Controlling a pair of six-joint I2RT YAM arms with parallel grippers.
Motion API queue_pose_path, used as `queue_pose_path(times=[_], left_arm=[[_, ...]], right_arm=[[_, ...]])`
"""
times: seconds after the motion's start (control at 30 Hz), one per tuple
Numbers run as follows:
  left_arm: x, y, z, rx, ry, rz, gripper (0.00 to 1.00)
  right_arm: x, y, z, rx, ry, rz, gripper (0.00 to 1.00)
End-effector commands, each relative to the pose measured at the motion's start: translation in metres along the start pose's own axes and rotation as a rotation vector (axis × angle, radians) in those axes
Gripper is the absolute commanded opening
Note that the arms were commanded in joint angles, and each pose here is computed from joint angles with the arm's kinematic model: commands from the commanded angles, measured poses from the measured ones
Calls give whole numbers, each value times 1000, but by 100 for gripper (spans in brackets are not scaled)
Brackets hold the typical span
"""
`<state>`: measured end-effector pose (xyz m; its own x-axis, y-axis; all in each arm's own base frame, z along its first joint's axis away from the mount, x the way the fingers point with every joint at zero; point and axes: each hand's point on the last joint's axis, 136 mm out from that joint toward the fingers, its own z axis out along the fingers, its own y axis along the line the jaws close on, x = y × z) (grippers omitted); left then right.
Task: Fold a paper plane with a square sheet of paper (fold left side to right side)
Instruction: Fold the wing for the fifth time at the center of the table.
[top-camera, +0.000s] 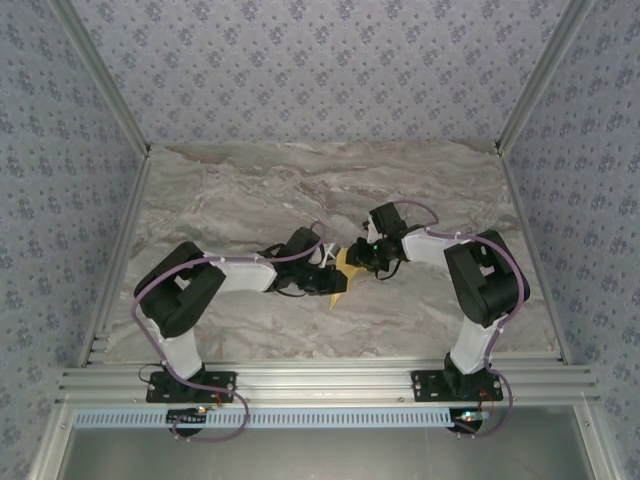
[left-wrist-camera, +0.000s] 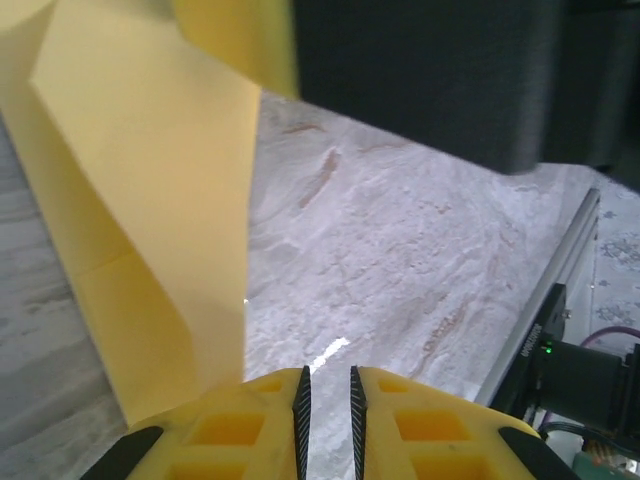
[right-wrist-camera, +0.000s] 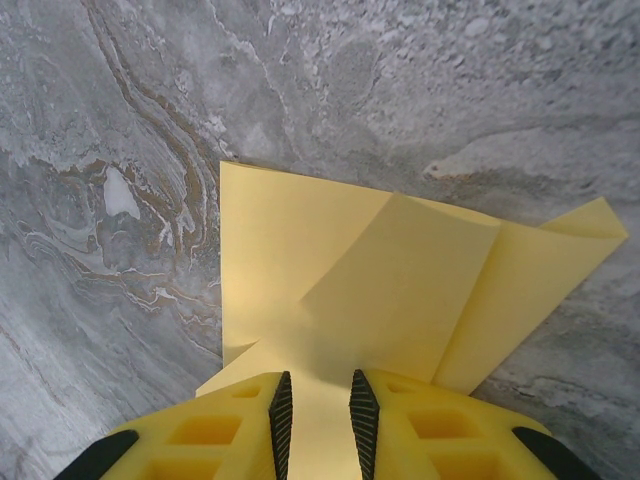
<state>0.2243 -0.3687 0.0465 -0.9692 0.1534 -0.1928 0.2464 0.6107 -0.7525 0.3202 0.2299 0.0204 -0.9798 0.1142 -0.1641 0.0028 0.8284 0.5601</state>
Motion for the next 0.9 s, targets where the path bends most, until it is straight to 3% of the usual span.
queue_pose_path(times=[0.0,0.73,0.87], left_arm=[[0,8,4,-38,10,7,19],[14,44,12,-142,28,-46,16],[18,50,13,-153,35,-64,13]], right_arm=[[25,-36,10,125,72,31,26],[23,-31,8,110,62,13,26],[14,-16,1,41,25,-18,24]])
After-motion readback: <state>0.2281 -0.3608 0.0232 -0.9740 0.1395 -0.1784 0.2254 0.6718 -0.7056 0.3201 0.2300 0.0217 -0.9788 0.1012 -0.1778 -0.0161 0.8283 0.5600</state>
